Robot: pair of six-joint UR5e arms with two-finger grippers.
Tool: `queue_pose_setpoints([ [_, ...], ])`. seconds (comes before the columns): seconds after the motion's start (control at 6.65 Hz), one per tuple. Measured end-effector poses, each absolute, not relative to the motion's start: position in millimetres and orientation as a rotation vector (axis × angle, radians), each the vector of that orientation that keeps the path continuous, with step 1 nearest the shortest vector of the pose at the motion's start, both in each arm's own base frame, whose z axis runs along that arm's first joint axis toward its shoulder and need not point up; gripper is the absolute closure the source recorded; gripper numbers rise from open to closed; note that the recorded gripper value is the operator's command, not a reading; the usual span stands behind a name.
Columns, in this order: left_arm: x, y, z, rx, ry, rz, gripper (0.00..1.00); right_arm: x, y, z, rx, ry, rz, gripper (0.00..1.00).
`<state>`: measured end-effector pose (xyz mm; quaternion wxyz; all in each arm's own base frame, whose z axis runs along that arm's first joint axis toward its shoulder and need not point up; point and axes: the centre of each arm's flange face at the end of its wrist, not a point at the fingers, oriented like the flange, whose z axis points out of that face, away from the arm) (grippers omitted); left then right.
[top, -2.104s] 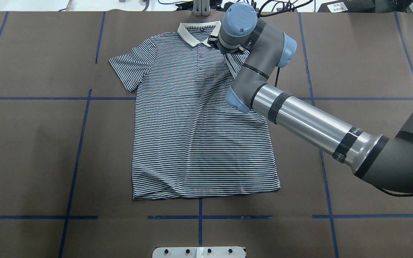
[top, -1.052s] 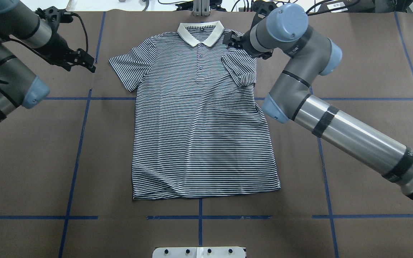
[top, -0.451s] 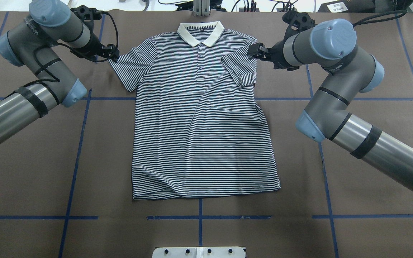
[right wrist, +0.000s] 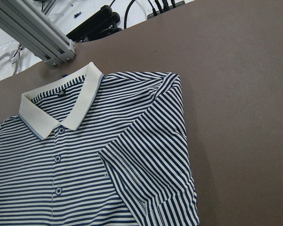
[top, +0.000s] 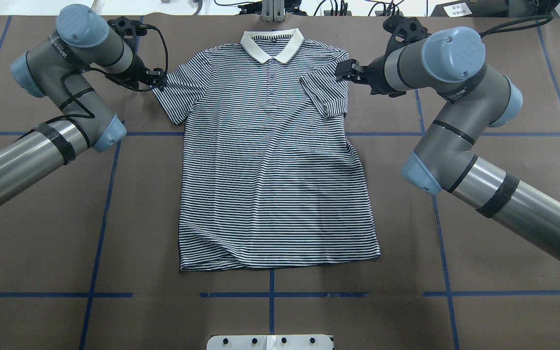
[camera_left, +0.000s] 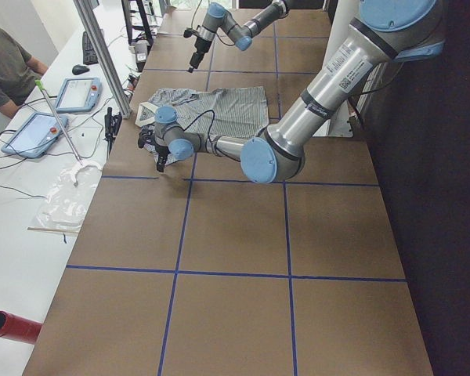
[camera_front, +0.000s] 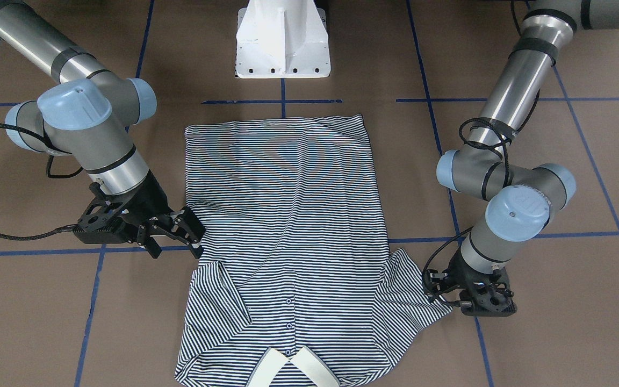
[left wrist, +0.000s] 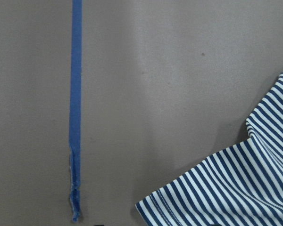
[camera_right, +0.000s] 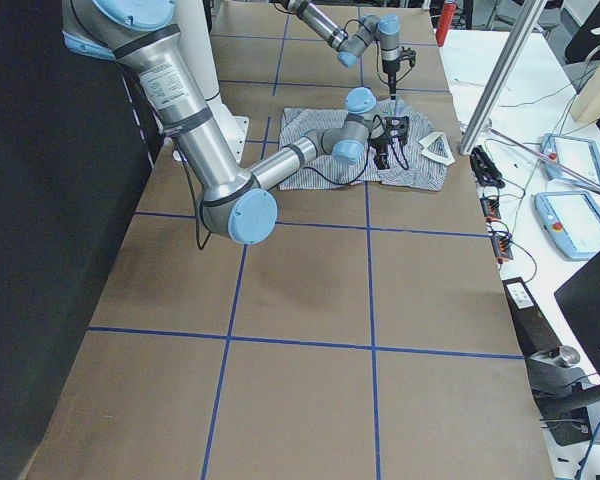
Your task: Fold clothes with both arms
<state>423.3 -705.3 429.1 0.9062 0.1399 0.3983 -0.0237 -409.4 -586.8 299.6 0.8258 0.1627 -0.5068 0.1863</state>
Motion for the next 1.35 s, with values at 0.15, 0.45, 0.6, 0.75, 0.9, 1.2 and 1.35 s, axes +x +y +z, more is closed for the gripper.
queue_pose_setpoints([
  [0.15, 424, -707, 428, 0.293, 0.818, -0.065, 0.97, -410, -586, 300, 0.345, -1.077, 0.395, 0.00],
  [0.45, 428, -711, 415, 0.294, 0.831, -0.092, 1.00, -410, -586, 302, 0.343, -1.075, 0.395, 0.00],
  [0.6, 430, -712, 411, 0.295, 0.835, -0.094, 1.00, -409, -586, 305, 0.341, -1.071, 0.395, 0.00],
  [0.75, 431, -713, 406, 0.297, 0.839, -0.095, 1.00, -410, -586, 307, 0.341, -1.069, 0.396, 0.00],
  [0.9, 432, -715, 400, 0.299, 0.845, -0.096, 0.72, -410, -586, 307, 0.340, -1.068, 0.396, 0.00],
  [1.2, 429, -718, 399, 0.317, 0.836, -0.107, 0.30, -411, -585, 307, 0.340, -1.068, 0.395, 0.00],
  [1.35, 428, -719, 403, 0.329, 0.832, -0.112, 0.30, -412, -584, 307, 0.340, -1.068, 0.394, 0.00],
])
